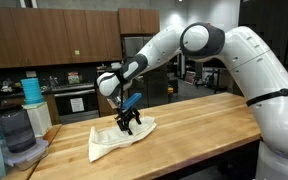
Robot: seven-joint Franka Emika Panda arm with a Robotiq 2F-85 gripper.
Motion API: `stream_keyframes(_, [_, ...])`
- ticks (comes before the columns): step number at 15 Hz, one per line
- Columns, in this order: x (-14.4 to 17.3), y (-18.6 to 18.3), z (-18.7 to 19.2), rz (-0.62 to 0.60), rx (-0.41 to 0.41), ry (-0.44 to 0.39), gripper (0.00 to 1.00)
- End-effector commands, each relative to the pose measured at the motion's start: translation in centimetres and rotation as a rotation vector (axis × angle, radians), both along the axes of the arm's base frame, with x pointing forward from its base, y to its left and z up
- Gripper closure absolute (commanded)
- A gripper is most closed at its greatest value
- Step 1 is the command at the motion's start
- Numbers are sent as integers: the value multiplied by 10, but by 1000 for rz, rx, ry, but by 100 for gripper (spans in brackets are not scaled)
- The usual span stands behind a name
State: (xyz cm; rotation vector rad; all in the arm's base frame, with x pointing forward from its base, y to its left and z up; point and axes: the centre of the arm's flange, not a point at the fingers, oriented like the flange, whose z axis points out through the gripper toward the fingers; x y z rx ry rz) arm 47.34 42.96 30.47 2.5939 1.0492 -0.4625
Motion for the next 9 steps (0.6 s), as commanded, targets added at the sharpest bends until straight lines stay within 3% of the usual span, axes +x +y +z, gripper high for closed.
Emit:
stream_keyframes(1, [-29,-41,36,-72,23,-84,0])
stream_keyframes(5, [-35,-84,33,-197,11,-66,0])
stream_keyframes(9, [-30,-116,4,-318,116,-8,0])
